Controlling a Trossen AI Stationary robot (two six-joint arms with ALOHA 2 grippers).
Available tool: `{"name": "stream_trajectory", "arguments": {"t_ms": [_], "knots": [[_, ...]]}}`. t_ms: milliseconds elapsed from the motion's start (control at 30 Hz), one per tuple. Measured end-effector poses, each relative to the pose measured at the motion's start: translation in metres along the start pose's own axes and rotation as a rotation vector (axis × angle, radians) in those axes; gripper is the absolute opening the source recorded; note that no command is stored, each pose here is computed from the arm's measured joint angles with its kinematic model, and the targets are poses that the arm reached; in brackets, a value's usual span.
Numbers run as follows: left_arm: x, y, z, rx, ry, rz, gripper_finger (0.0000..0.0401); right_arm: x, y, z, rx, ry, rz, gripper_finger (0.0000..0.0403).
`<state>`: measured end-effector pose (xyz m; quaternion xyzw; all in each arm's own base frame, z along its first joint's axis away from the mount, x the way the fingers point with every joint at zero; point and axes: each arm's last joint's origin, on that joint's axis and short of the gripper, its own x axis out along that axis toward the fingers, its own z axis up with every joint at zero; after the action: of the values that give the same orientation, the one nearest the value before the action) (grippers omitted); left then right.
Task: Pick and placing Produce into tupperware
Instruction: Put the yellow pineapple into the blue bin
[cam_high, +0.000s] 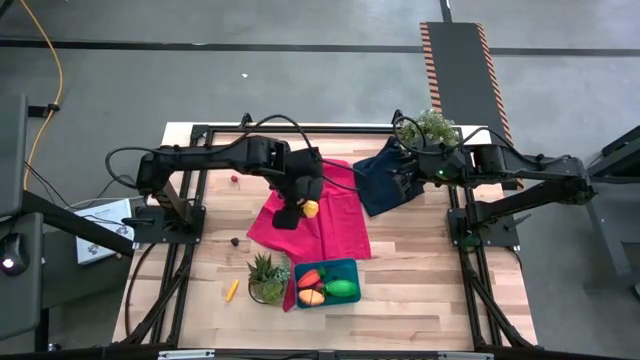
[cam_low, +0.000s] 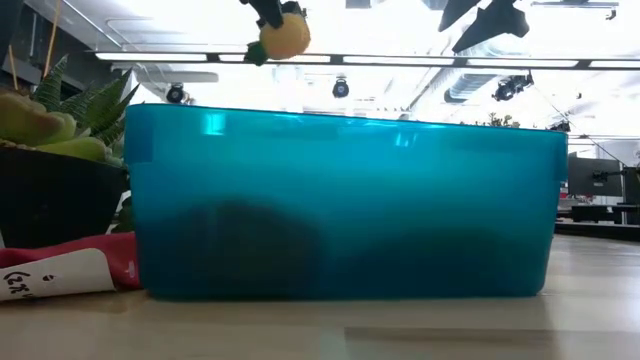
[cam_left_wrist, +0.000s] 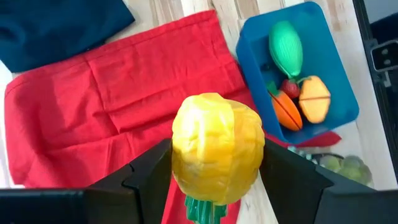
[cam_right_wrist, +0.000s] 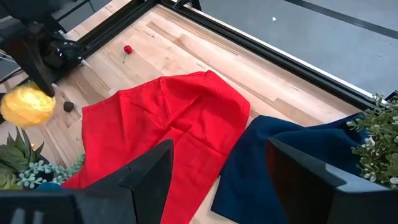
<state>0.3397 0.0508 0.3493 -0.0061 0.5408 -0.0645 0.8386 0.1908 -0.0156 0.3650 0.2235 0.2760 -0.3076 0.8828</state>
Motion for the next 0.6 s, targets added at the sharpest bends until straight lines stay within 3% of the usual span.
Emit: {"name": "stream_trajectory", "arguments": {"t_ms": [600], "knots": [[-0.018,-0.004,-0.007,0.072,0.087,-0.011,0.0214,0.0,0.0,0.0,0.05,0.0,0.001,0.0243]]}}
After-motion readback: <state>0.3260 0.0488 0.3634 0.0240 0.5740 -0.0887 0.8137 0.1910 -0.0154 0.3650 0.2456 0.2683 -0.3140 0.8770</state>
